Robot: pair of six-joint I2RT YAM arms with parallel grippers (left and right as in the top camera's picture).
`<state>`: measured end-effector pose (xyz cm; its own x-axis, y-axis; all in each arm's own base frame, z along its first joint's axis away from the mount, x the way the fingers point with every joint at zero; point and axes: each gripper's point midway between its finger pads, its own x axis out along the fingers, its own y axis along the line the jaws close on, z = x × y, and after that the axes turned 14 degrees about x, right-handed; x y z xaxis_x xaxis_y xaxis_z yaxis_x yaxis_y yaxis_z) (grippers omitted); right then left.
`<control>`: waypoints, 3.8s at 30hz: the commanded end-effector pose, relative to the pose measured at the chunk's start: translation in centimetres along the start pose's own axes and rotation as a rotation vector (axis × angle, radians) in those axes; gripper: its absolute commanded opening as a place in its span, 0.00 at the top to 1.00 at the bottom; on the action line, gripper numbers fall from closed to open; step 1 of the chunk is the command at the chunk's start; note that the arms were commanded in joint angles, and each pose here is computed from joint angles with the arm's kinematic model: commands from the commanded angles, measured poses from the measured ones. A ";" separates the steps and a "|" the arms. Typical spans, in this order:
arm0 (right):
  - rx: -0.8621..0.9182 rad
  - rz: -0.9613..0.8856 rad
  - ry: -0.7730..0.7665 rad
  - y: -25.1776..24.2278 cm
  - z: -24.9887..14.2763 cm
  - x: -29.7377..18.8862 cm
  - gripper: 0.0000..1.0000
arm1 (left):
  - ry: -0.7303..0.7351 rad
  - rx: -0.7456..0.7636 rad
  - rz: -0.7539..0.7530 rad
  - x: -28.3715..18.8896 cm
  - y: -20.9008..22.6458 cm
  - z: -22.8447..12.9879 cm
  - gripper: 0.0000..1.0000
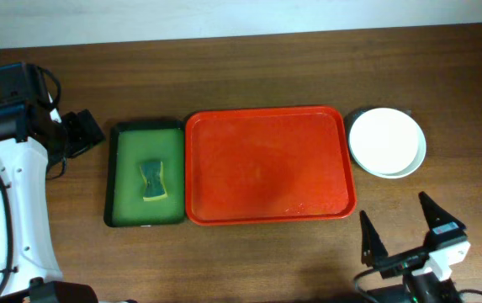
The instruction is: Clean dirty plates on tray and stack at the side
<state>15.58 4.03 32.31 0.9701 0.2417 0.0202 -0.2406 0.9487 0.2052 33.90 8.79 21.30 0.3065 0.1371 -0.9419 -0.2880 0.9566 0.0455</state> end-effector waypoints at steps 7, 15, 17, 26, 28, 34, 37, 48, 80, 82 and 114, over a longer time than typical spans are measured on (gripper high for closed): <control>-0.090 0.168 -0.538 1.2 3.1 2.9 0.02 | -0.021 -0.013 -0.003 -0.6 0.1 0.3 0.01; -0.030 0.030 -0.220 -3.1 -8.6 7.6 0.02 | -0.021 -0.014 -0.003 -0.6 0.1 0.3 0.01; -0.009 -0.048 -0.069 -4.8 -12.4 8.2 0.02 | -0.021 -0.013 -0.003 -0.6 0.1 0.3 0.01; -0.038 -0.157 0.071 -6.9 -15.8 7.9 0.02 | -0.021 -0.014 -0.003 -0.6 0.1 0.3 0.01; -0.038 -0.156 0.070 -6.9 -15.8 7.9 0.02 | -0.021 -0.013 -0.003 -0.6 0.1 0.3 0.01; -0.038 -0.156 0.071 -6.9 -15.8 7.9 0.02 | -0.021 -0.014 -0.003 -0.6 0.1 0.3 0.01; -0.038 -0.157 0.071 -6.9 -15.8 7.9 0.02 | -0.021 -0.015 -0.002 -0.6 0.1 0.3 0.01; -0.038 -0.157 0.071 -6.9 -15.8 7.9 0.01 | -0.021 -0.014 -0.003 -0.6 0.1 0.3 0.01; -0.038 -0.156 0.071 -6.9 -15.8 7.9 0.02 | -1.247 -0.020 -0.175 -24.3 0.5 -12.7 0.01; -0.038 -0.156 0.071 -6.9 -15.8 7.9 0.02 | -1.448 -0.003 -0.247 -26.7 -0.3 -12.4 0.01; -0.038 -0.156 0.071 -6.9 -15.8 7.9 0.02 | -1.182 0.340 -0.156 1.2 -5.8 -12.5 0.01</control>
<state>24.47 2.72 15.81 0.9912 0.1097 -0.0745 -0.0964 0.9818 0.1639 24.59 0.46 15.88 0.9971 0.0071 -0.0752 0.0064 0.9841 0.1776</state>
